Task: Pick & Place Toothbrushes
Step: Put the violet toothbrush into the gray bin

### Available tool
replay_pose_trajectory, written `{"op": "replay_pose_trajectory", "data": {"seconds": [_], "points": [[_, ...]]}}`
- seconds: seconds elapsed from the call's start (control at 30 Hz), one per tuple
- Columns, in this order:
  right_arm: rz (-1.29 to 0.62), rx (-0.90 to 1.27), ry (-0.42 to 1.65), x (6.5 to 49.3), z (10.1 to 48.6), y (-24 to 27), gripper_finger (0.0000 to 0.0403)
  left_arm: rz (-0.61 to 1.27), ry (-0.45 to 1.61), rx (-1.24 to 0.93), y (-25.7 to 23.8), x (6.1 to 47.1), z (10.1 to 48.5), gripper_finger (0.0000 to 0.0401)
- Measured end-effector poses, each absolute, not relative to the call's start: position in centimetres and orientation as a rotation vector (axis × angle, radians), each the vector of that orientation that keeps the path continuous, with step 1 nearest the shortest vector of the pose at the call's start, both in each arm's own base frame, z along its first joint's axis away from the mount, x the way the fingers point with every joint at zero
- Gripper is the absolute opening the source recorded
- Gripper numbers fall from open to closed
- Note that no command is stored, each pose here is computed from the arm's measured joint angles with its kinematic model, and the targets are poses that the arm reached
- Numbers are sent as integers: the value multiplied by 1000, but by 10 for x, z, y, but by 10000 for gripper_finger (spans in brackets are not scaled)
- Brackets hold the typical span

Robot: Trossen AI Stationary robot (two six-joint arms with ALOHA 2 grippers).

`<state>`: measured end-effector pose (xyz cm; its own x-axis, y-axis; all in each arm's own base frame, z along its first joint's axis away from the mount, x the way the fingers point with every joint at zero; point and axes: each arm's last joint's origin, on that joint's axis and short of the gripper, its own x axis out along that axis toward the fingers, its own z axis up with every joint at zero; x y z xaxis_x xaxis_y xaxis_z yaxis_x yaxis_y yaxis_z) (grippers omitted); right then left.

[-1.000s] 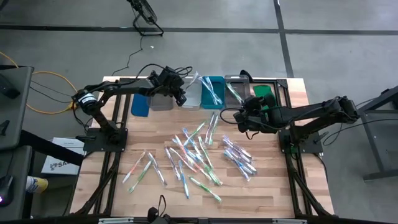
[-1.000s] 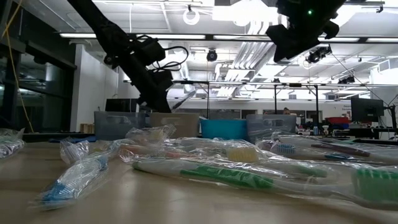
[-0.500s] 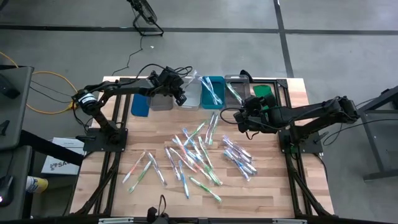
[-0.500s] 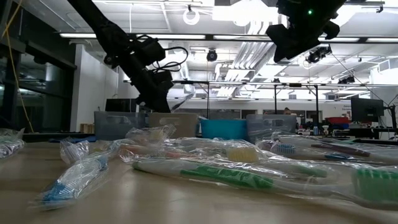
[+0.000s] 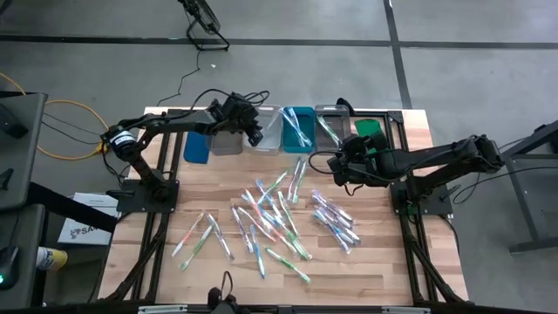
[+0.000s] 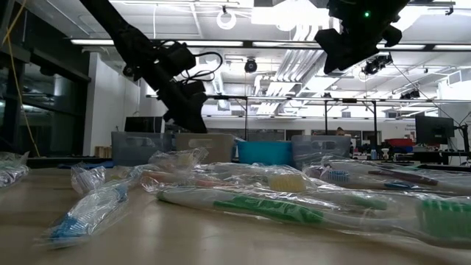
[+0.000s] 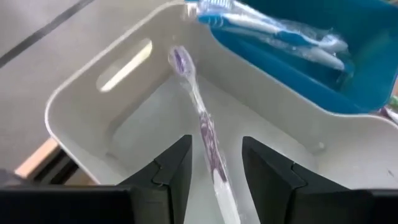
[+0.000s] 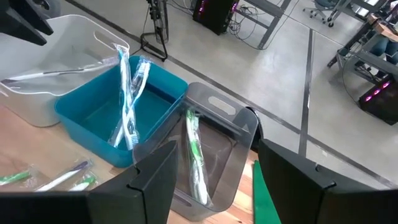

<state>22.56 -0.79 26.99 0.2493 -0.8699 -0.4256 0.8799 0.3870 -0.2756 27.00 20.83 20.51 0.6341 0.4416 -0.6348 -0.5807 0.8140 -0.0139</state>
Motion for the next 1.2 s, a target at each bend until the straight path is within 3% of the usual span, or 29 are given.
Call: {"op": "replay_pose_trajectory", "data": {"seconds": [0.2, 0.53, 0.83, 1.2], "points": [[-1131, 60, 629, 226, 268, -7, 215, 469, 624, -116, 207, 273, 212, 139], [-854, 251, 896, 225, 258, 1, 215, 370, 567, 196, 189, 264, 251, 138], [-653, 450, 1135, 213, 219, 15, 215, 288, 458, 353, 151, 259, 250, 138], [-499, 502, 898, 233, 202, 21, 215, 226, 329, 424, 128, 255, 228, 138]]}}
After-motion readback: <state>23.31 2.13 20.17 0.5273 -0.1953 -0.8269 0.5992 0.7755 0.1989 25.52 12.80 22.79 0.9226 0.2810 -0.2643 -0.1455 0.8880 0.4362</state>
